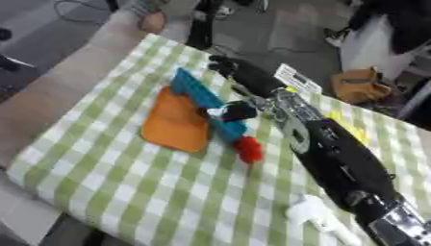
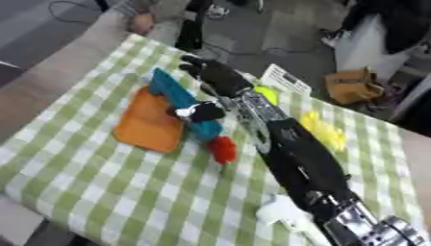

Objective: Pick up objects on the table and place them in the box.

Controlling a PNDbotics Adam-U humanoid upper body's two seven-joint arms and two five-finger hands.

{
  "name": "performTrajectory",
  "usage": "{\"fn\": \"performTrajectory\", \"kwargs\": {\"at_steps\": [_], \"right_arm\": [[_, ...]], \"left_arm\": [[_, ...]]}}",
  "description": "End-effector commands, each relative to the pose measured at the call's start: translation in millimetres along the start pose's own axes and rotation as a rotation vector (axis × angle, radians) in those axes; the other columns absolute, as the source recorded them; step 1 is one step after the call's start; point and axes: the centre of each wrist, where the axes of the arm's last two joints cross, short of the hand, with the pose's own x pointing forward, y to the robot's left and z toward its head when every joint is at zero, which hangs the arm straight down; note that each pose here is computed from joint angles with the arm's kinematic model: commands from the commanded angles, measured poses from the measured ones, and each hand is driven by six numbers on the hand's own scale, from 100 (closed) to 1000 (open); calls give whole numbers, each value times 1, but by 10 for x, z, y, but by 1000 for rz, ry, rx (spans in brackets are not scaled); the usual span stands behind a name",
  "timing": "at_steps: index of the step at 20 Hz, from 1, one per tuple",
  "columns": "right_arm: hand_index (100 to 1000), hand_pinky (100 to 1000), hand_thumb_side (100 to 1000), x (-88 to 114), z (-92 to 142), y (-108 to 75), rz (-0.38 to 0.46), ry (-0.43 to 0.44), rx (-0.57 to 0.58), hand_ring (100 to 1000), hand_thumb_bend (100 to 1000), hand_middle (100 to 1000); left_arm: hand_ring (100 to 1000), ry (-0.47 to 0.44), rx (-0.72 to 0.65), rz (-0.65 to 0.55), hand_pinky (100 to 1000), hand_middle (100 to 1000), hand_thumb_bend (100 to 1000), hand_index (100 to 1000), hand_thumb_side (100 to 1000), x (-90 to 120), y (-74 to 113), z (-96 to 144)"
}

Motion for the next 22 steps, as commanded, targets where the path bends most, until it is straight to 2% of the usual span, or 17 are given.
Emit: {"fn": "performTrajectory", "kwargs": {"at_steps": [1, 6, 7, 12, 13, 14, 17, 22], "right_arm": [[1000, 938, 735, -101, -10, -281, 69, 5, -55, 957, 592, 1000], [989, 894, 711, -168, 29, -448, 102, 23, -78, 920, 507, 983], [985, 863, 694, -174, 38, -480, 107, 24, -81, 898, 464, 971], [975, 837, 687, -170, 110, -642, 123, 9, -92, 884, 440, 961], [967, 801, 680, -166, 121, -664, 123, 7, -92, 867, 417, 951], [967, 801, 680, -163, 146, -688, 125, 0, -89, 867, 417, 951], [958, 771, 675, -143, 213, -760, 119, -16, -87, 845, 380, 934], [947, 740, 648, -125, 382, -907, 103, -47, -104, 820, 368, 912]], "left_arm": [[720, -27, 5, -13, 517, 790, 159, 814, 1000, 55, 27, -39], [720, -7, -4, -28, 517, 790, 158, 814, 997, 12, 47, -1], [720, -3, -6, -31, 517, 790, 156, 814, 996, 2, 50, 7], [720, 27, -17, -47, 517, 790, 154, 814, 993, -67, 65, 71], [719, 32, -18, -48, 515, 790, 145, 814, 996, -78, 66, 81], [719, 46, -21, -54, 515, 790, 145, 814, 996, -106, 72, 107], [719, 73, -25, -66, 514, 790, 139, 815, 997, -166, 87, 161], [718, 114, -29, -92, 511, 791, 127, 815, 1000, -258, 129, 243]]}}
